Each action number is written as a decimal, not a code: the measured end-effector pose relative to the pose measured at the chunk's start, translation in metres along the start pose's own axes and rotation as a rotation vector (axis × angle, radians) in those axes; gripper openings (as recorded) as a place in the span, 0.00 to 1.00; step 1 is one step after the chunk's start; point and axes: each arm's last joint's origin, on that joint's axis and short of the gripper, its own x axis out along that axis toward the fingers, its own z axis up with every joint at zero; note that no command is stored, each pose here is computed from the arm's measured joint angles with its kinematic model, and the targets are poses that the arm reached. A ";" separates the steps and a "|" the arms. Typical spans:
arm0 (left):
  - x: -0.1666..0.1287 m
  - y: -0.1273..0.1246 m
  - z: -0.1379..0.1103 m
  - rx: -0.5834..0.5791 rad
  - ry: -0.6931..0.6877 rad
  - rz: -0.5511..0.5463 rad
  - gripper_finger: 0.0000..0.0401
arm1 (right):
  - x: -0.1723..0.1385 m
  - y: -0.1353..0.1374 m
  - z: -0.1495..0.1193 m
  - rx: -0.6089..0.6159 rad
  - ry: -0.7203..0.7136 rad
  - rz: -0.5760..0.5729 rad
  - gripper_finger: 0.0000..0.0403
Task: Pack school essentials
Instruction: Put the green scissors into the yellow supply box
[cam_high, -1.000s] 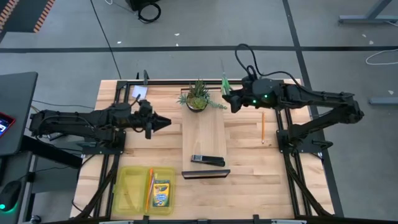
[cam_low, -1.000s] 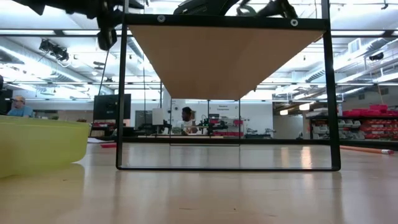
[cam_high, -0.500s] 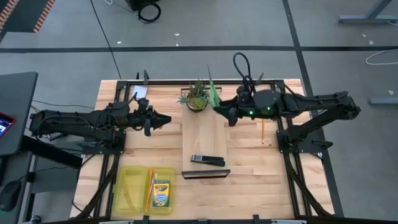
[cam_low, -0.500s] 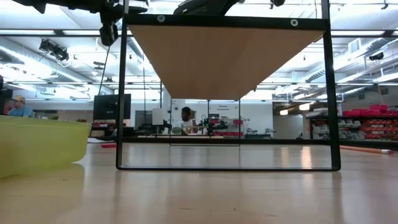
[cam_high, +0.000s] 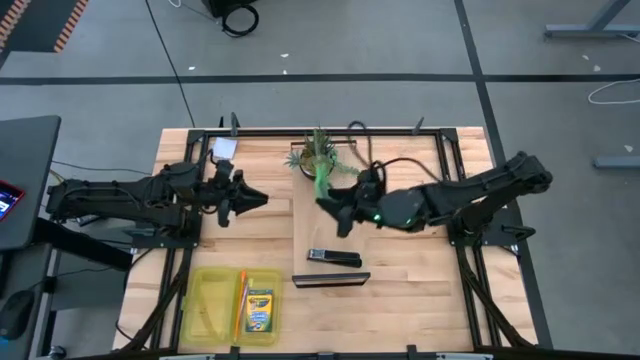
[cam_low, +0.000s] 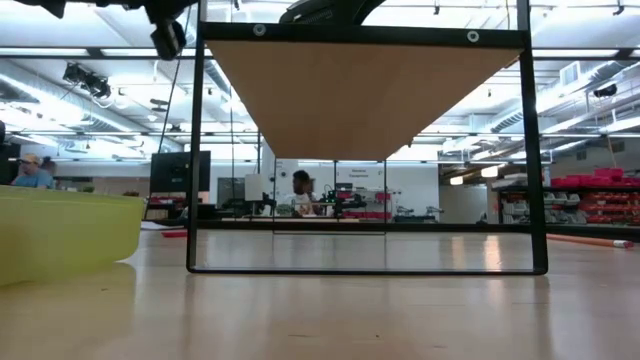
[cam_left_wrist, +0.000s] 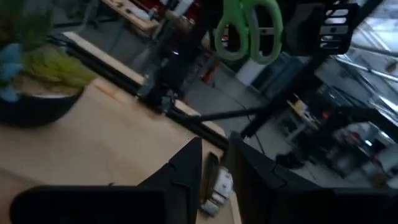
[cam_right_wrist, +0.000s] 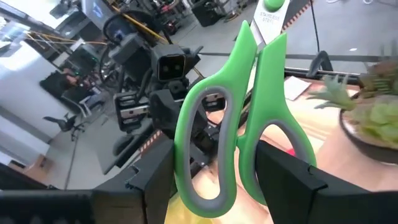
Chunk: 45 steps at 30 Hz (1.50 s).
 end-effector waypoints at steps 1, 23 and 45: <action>-0.002 0.000 -0.001 0.010 0.019 -0.005 0.23 | 0.004 0.006 -0.003 -0.006 0.000 -0.012 0.54; -0.037 -0.022 -0.018 0.081 0.246 -0.267 0.25 | 0.051 0.083 -0.039 0.076 -0.028 0.008 0.54; -0.073 -0.021 -0.012 0.160 0.111 -0.219 0.22 | 0.067 0.108 -0.115 0.276 0.001 0.114 0.54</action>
